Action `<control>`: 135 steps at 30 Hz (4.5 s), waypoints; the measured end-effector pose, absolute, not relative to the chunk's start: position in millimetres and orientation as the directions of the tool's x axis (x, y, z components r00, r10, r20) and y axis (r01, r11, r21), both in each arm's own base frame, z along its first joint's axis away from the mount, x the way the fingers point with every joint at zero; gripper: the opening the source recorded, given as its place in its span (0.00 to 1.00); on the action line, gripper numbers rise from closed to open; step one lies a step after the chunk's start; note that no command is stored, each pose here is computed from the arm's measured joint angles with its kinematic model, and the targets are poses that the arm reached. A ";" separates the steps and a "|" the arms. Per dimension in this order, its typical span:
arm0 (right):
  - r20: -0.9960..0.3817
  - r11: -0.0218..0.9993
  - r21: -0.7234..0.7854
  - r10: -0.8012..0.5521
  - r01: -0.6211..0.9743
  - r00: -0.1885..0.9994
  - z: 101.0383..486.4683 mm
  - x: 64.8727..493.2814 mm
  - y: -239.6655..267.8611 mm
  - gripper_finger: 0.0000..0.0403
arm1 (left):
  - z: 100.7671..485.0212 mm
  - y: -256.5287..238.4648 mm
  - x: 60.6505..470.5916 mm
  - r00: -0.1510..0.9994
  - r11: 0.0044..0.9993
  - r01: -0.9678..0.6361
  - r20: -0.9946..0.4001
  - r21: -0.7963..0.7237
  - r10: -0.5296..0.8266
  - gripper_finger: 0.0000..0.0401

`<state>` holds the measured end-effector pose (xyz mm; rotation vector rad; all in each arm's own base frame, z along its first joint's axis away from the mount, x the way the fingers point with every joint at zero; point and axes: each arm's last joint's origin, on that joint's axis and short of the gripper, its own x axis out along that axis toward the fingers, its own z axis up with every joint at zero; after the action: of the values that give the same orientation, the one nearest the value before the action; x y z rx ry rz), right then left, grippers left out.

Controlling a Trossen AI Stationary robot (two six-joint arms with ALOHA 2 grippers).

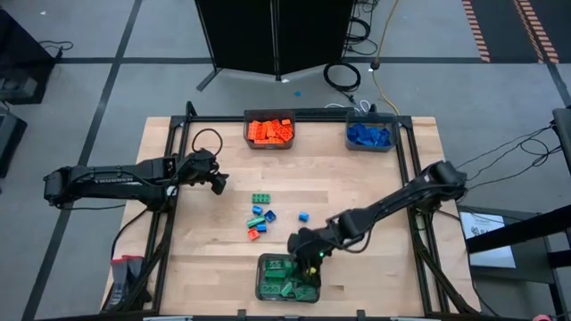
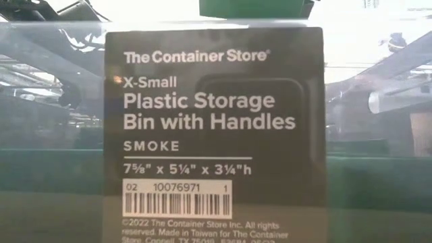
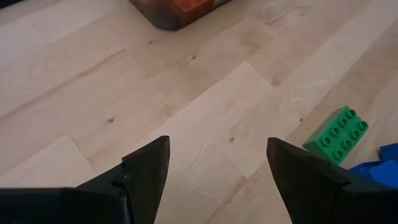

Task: Sort blocks
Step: Put the green game piece into the bottom black bin, then put the blue game piece into the top right black bin

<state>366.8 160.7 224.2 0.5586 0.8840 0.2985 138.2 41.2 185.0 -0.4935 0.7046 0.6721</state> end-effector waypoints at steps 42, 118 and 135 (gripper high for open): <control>-0.881 0.978 0.056 -0.047 0.202 0.471 222.7 358.5 37.8 0.58 | 184.4 40.9 137.8 0.569 0.701 -0.691 -0.730 -0.175 0.379 0.67; -0.944 0.813 0.063 -0.139 0.579 0.298 213.5 294.7 36.3 0.46 | 182.6 40.6 135.4 0.542 0.712 -0.689 -0.748 -0.135 0.382 0.67; -0.932 0.720 0.190 -0.082 0.668 0.354 159.3 272.5 61.2 0.46 | 183.1 40.7 135.9 0.547 0.711 -0.689 -0.743 -0.139 0.385 0.67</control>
<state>272.5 61.2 159.3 0.6170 1.1139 -0.5263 135.9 40.7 183.1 -0.4487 0.7510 0.6621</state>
